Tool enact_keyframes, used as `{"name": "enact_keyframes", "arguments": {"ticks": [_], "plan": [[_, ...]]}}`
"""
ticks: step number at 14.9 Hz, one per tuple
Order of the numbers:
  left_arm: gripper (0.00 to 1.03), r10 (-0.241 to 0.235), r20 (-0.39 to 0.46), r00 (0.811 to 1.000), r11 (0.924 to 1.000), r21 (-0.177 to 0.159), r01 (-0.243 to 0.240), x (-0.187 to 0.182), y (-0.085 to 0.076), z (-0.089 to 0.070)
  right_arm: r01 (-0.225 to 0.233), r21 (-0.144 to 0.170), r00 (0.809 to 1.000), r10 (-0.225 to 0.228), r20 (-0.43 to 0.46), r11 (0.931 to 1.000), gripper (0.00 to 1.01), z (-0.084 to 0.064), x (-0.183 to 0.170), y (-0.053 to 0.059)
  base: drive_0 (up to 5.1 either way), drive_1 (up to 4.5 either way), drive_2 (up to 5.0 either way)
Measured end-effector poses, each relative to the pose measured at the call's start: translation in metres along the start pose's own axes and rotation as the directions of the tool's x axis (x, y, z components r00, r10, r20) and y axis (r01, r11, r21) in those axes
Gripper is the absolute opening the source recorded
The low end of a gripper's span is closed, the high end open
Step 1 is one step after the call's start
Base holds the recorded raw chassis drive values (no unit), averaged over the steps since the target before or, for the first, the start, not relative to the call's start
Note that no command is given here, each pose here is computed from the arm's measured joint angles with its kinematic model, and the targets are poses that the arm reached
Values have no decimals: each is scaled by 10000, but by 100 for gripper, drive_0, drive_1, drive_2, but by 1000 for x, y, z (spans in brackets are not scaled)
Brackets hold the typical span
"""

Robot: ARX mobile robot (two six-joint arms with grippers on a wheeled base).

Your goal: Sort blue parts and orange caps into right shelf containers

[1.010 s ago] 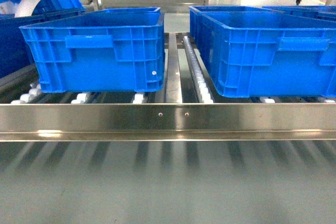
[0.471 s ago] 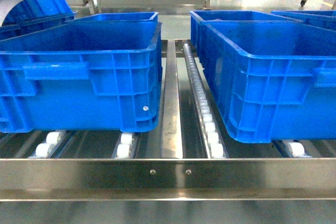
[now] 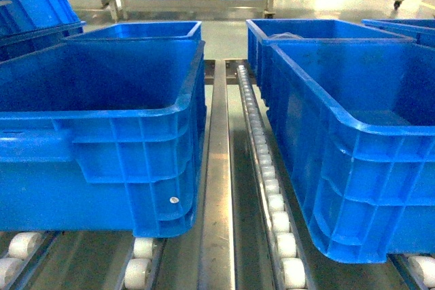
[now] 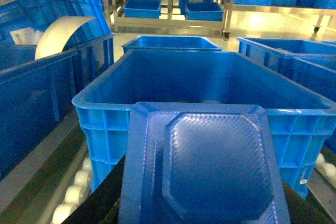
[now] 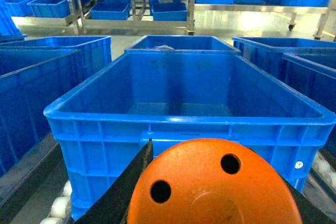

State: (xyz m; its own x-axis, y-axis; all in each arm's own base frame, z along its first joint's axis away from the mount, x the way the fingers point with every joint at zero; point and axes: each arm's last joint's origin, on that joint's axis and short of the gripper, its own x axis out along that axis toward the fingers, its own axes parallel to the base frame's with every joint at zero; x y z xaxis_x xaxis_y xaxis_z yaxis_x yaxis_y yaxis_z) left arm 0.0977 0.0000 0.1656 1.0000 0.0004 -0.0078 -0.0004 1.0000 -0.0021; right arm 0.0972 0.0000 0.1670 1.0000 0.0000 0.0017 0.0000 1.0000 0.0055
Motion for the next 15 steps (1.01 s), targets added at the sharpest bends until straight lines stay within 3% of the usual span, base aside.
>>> {"name": "enact_keyframes", "arguments": {"ticks": [15], "plan": [[43, 0, 8, 10000, 10000, 0, 0, 0, 0, 0, 0, 0, 10000, 0, 8, 10000, 44, 0, 0, 0, 0, 0, 0]]}}
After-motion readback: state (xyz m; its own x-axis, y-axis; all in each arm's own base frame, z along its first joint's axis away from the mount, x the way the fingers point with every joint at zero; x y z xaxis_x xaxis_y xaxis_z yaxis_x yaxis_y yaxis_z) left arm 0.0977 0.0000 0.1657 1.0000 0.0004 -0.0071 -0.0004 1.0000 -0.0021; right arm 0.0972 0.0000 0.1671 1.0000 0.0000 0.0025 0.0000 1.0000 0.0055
